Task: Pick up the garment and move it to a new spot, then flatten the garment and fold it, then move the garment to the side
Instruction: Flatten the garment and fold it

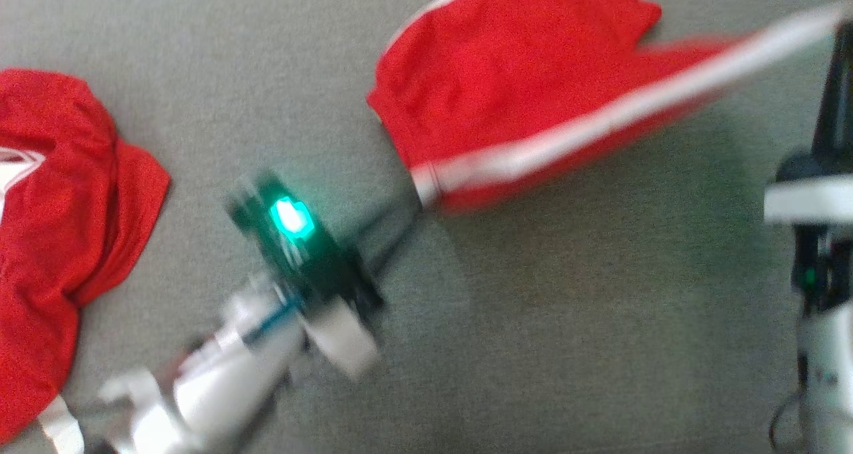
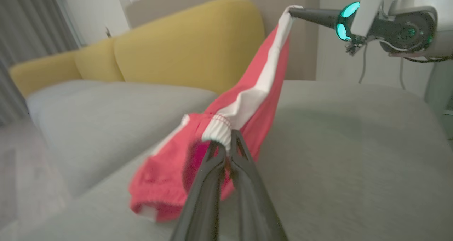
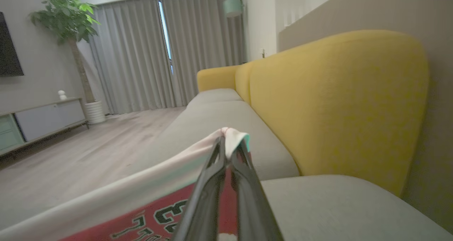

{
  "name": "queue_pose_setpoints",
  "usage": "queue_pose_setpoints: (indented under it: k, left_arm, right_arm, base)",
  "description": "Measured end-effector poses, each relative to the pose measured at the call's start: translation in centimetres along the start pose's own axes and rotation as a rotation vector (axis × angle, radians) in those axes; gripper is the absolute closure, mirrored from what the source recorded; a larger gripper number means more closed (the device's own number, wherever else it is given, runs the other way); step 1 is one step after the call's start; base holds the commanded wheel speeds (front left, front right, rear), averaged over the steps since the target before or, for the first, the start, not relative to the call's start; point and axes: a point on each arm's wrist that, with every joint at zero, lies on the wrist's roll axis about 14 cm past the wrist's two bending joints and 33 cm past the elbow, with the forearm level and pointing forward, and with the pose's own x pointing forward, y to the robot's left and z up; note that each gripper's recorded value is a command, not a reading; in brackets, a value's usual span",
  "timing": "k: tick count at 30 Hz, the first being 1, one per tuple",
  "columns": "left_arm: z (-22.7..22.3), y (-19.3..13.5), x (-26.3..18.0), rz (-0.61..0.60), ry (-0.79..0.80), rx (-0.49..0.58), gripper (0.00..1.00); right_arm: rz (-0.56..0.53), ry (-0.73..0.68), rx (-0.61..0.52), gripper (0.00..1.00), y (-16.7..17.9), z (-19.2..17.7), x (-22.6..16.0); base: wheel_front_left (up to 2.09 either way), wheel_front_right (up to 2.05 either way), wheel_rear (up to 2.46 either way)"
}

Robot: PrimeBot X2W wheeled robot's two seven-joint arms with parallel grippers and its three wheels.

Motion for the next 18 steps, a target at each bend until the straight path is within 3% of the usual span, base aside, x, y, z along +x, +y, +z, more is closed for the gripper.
queue_pose_setpoints:
  k: [6,10,13,18]
  left_arm:
    - [-4.1,-10.8,-3.3,-0.162,0.136,-0.202,1.0]
    - [-4.1,-15.3,-4.4,-0.26,0.168,-0.323,1.0]
    - [-3.7,-15.0,-4.0,-0.243,0.16,-0.395,1.0]
    - [-2.4,-12.1,-2.4,-0.16,0.111,-0.5,1.0]
  right_arm:
    - [-0.156,0.08,-0.004,1.0,-4.4,-0.1,-7.5]
    - [-0.255,0.126,-0.03,1.0,-7.1,0.5,-11.9]
    - [-0.293,0.14,-0.039,1.0,-7.8,0.8,-13.0]
    - [-0.268,0.174,-0.058,1.0,-7.1,0.3,-10.6]
  base:
    - [0.0,0.0,0.0]
    - [0.0,0.0,0.0]
    - [0.0,0.0,0.0]
    - [0.0,0.0,0.0]
